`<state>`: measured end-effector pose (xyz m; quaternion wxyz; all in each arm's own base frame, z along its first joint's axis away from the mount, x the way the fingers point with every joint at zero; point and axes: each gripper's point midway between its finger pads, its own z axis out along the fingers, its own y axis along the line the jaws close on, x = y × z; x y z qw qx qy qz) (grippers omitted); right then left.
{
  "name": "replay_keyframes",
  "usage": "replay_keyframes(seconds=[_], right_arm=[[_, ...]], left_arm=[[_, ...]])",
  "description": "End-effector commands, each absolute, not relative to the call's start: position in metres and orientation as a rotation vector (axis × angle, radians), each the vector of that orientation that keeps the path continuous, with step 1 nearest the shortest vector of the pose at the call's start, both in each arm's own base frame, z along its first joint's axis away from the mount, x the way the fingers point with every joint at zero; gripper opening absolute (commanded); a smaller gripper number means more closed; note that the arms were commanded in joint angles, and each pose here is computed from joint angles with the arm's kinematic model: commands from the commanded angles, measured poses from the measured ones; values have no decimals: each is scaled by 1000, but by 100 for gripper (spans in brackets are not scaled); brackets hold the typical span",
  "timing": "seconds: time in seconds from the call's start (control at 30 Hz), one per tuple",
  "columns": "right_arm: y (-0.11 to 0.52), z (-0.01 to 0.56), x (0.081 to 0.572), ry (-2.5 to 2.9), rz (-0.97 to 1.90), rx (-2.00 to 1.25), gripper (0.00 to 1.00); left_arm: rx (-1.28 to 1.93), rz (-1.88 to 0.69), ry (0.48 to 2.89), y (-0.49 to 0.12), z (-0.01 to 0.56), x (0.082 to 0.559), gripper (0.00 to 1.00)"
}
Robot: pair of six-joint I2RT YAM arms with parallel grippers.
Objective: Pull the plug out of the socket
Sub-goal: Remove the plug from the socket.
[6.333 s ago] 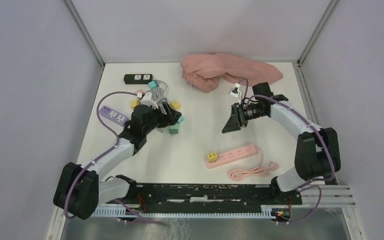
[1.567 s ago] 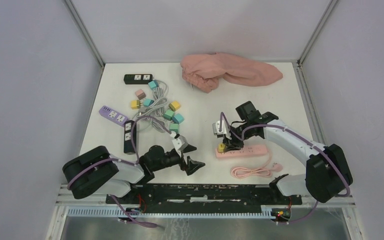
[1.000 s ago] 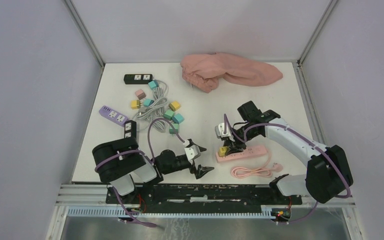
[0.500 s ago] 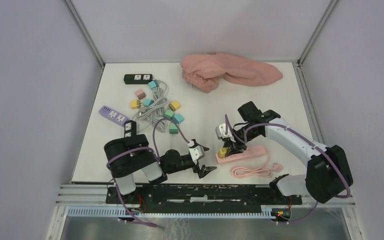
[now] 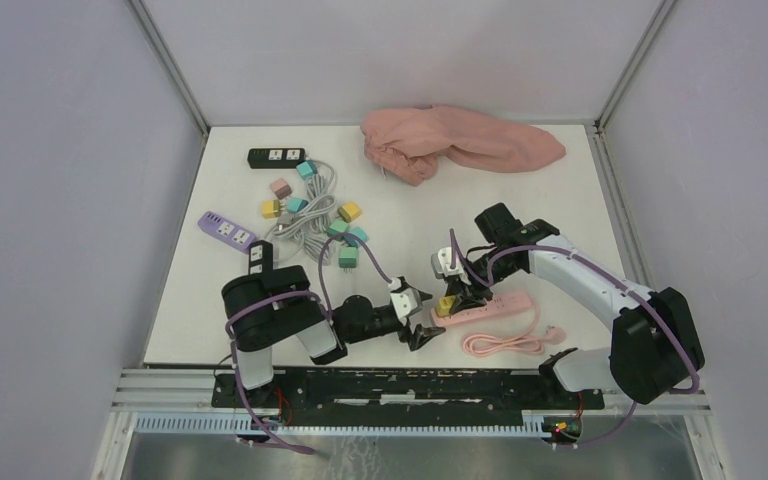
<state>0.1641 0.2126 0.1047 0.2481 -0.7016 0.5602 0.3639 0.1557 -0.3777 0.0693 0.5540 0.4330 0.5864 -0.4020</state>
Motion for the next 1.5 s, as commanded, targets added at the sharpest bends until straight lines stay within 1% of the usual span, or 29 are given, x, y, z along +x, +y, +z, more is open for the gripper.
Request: replay_keyframes(seconds=[0.0, 0.3, 0.33, 0.37, 0.47, 0.5, 0.57, 0.6, 0.73, 0.8, 1.03, 1.17, 1.27, 1.47], right_arm=[[224, 127, 168, 1448, 1028, -1872, 0], [224, 128, 167, 1445, 1037, -1869, 0], [224, 128, 166, 1445, 1038, -1868, 0], [224, 128, 166, 1445, 1038, -1868, 0], [224, 128, 167, 1446, 1035, -1870, 0], [224, 128, 166, 1445, 1034, -1871, 0], [224, 127, 164, 1438, 1044, -1879, 0], [223, 127, 161, 1425, 1054, -1886, 0], [227, 132, 142, 1326, 1167, -1898, 0], [229, 132, 141, 1317, 1178, -1902, 0], [231, 138, 178, 1508, 1076, -1767, 0], [213, 130, 186, 1513, 944, -1825, 0], [203, 122, 175, 1432, 917, -1930, 0], [218, 127, 136, 1264, 1134, -1966, 0]], left_arm=[[1013, -992, 1317, -389, 83, 153, 83], [1014, -1028, 1320, -394, 85, 150, 65], [1020, -1037, 1318, -395, 85, 149, 61], [1023, -1044, 1318, -395, 85, 148, 54], [1031, -1050, 1327, -396, 83, 147, 27], [1030, -1047, 1334, -396, 82, 147, 19], [1026, -1040, 1342, -394, 80, 148, 6], [1024, -1036, 1346, -393, 80, 149, 4], [1024, -1040, 1357, -394, 77, 149, 3], [1029, -1044, 1361, -396, 76, 148, 3], [1036, -1044, 1369, -393, 73, 146, 3], [1028, -1037, 1372, -390, 73, 147, 3], [1022, -1034, 1370, -389, 75, 148, 3], [1024, -1042, 1370, -391, 75, 147, 3]])
